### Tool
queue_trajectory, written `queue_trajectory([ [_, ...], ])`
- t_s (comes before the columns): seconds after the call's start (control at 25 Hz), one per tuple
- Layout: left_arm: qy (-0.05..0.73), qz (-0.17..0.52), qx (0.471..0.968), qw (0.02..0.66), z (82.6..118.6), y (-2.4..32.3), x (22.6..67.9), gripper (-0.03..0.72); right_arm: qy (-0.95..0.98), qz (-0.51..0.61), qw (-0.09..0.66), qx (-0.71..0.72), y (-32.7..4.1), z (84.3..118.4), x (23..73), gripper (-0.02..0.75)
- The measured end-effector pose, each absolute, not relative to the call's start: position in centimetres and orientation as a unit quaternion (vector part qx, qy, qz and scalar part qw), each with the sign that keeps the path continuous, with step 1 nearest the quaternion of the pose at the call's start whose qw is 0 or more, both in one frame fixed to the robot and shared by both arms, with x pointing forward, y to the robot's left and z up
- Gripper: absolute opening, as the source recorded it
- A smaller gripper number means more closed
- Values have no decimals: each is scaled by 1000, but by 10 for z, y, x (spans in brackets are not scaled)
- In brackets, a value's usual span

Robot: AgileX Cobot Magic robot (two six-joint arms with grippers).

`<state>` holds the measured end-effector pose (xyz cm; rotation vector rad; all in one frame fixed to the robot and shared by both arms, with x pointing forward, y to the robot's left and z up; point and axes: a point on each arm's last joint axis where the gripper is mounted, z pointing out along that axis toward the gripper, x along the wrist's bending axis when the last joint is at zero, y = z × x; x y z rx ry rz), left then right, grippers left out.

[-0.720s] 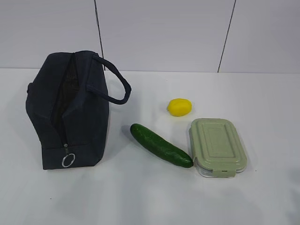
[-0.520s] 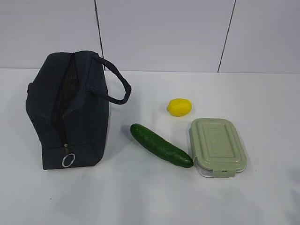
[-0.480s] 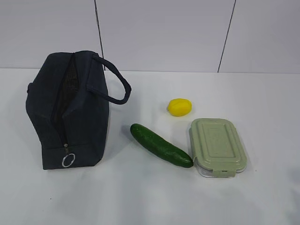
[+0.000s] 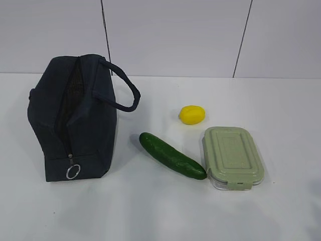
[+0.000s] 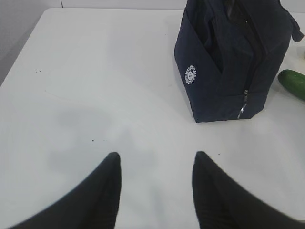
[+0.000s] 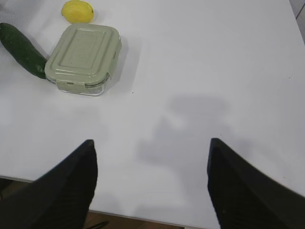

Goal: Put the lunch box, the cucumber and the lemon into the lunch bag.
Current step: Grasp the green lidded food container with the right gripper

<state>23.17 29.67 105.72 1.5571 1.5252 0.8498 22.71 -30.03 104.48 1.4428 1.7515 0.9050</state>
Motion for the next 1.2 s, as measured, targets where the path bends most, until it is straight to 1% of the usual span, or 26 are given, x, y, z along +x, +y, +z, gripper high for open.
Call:
queue_trajectory([
  [1.2, 600, 334, 613, 390, 1057, 297, 232, 340, 674, 347, 343, 555, -300, 1045, 227, 561],
])
